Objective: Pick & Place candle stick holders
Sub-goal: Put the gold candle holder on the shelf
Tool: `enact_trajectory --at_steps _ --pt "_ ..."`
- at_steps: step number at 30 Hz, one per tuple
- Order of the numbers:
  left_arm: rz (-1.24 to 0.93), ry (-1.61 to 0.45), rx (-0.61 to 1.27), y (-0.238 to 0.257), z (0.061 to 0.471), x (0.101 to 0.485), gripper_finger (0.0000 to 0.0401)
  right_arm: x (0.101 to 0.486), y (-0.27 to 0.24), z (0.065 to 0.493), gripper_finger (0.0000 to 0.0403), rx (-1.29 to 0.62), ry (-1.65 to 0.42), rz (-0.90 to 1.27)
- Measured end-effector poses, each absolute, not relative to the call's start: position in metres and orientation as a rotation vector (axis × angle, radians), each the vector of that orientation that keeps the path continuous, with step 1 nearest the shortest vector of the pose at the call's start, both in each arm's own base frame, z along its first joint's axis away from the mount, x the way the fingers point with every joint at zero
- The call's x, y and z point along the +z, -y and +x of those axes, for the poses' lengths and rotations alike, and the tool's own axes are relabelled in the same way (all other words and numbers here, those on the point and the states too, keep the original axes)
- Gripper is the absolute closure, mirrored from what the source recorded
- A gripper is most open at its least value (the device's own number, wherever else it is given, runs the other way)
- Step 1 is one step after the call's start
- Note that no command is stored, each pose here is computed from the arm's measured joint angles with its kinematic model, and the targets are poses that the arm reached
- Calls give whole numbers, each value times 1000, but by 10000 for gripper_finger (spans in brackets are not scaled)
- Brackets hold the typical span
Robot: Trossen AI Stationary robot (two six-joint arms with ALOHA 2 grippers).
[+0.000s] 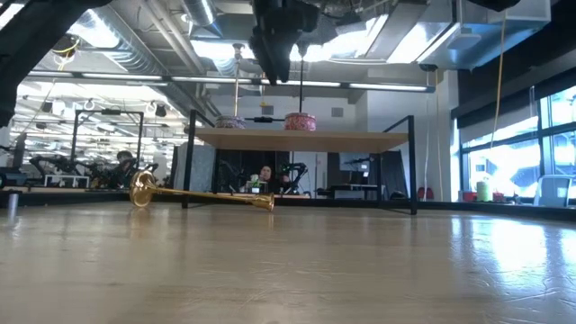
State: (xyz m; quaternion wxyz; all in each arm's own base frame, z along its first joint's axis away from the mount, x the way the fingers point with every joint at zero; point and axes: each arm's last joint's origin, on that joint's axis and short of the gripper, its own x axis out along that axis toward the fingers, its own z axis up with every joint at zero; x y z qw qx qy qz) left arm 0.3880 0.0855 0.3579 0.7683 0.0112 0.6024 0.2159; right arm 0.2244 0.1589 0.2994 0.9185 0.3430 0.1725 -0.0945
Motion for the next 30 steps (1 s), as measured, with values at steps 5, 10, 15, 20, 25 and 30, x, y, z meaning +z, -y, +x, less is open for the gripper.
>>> enact_trajectory --at_steps 5,10,15,20,25,30 --pt "-85 -1312 422 -65 390 356 5 299 -160 224 315 -165 -378 700" --pt "-146 -1307 356 -38 393 356 5 299 -161 224 315 -119 -412 689" --pt "-183 -1295 354 -9 395 356 4 298 -163 224 315 -71 -447 680" --pt "-237 -1287 323 25 393 358 5 298 -165 223 315 -13 -485 667" --pt "-304 -1292 298 59 389 358 4 298 -167 222 315 34 -514 655" --pt "-305 -1267 338 90 383 358 5 298 -168 222 315 48 -518 638"
